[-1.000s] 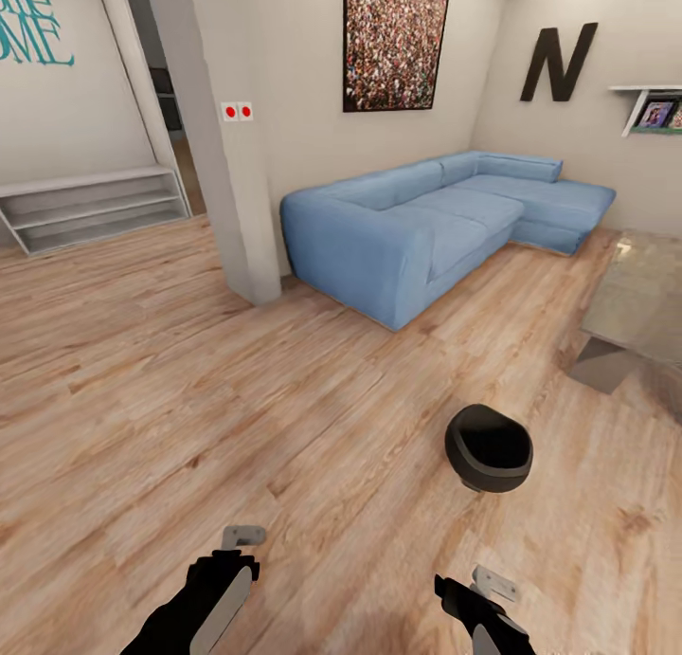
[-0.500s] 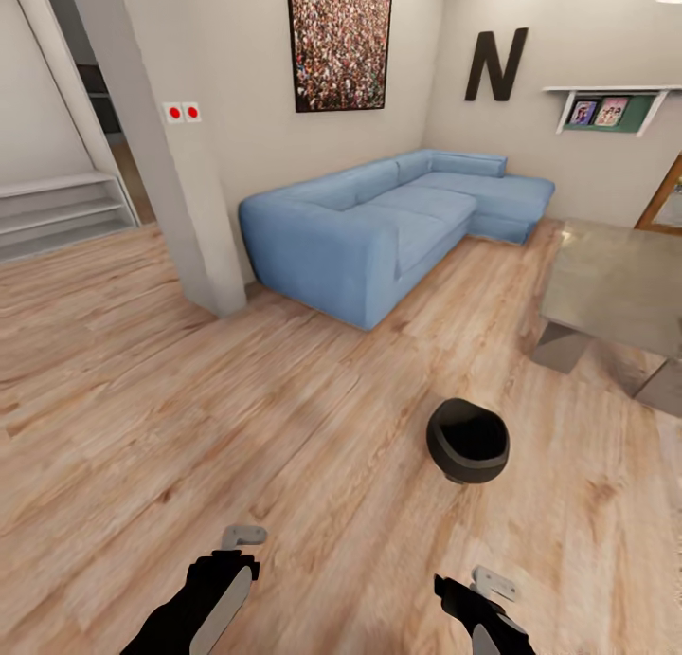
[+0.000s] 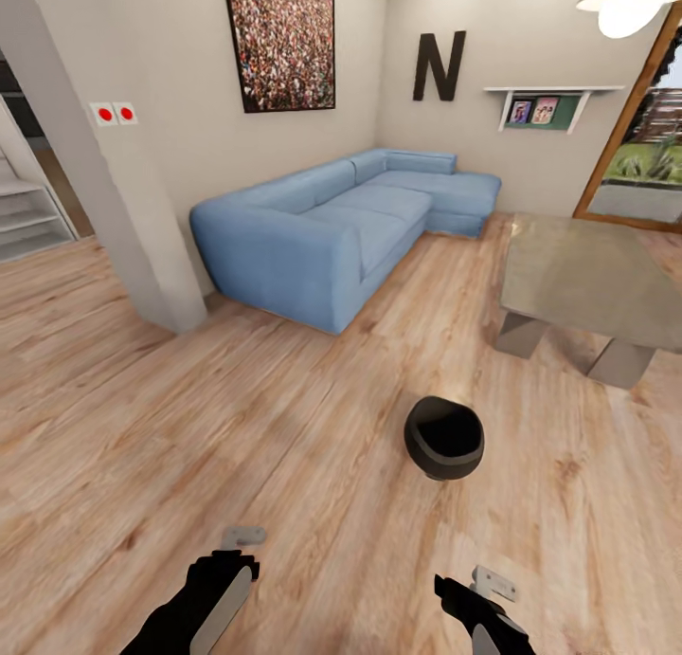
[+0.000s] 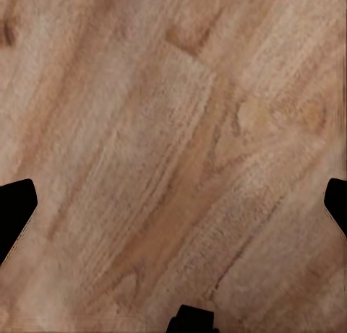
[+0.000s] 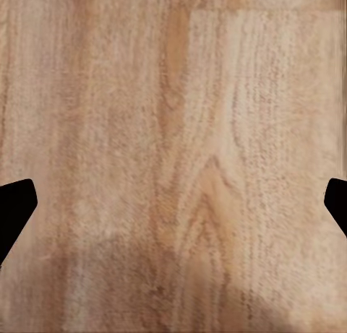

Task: Place each of the two pumpkins and all three candles from the living room inside a cabinet in the living room (use any cabinet), then make sure every cabinet is closed, and position the cauldron so it is next to a table in the living room.

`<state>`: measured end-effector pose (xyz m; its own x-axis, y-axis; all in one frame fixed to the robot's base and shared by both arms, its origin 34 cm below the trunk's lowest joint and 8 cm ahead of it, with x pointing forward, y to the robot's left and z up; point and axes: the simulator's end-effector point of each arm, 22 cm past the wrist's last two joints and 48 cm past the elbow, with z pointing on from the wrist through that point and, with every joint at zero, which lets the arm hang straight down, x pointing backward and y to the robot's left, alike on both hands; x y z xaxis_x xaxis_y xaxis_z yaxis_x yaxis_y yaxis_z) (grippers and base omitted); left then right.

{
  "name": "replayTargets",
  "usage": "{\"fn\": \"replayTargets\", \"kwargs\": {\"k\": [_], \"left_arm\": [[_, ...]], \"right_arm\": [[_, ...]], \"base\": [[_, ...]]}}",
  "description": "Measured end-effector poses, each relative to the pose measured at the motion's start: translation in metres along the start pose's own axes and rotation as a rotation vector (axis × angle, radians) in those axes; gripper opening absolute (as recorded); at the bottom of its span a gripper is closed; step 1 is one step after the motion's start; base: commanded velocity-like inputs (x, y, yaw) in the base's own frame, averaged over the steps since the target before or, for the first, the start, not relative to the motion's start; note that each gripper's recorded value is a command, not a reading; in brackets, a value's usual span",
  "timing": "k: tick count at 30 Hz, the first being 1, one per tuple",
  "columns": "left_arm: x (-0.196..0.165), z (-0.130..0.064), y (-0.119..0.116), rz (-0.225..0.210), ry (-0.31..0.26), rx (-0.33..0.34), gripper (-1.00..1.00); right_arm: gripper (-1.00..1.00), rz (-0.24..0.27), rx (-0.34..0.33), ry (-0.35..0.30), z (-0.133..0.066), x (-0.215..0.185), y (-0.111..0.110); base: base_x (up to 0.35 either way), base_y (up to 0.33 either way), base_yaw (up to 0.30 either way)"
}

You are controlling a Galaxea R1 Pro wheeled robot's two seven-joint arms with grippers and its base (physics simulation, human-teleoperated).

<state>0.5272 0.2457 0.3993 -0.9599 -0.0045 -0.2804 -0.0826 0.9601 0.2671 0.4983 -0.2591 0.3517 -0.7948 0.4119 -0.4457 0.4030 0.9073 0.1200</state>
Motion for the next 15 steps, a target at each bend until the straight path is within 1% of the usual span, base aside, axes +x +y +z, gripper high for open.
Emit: {"fn": "replayTargets", "kwargs": {"k": [7,12,15], "left_arm": [[0.0,0.0,-0.0001,0.0,0.0,0.0,1.0],[0.0,0.0,-0.0001,0.0,0.0,0.0,1.0],[-0.0001,0.0001,-0.0001,-0.001,-0.001,0.0,1.0]], "right_arm": [[1.0,0.0,0.001,0.001,0.0,0.0006,-0.0004],[1.0,0.0,0.001,0.002,0.0001,0.0009,-0.0005],[1.0,0.0,0.001,0.002,0.0001,0.001,-0.0006]], "base": [[0.131,0.08,-0.277],[0.113,0.011,-0.277],[0.044,0.001,-0.277]]}}
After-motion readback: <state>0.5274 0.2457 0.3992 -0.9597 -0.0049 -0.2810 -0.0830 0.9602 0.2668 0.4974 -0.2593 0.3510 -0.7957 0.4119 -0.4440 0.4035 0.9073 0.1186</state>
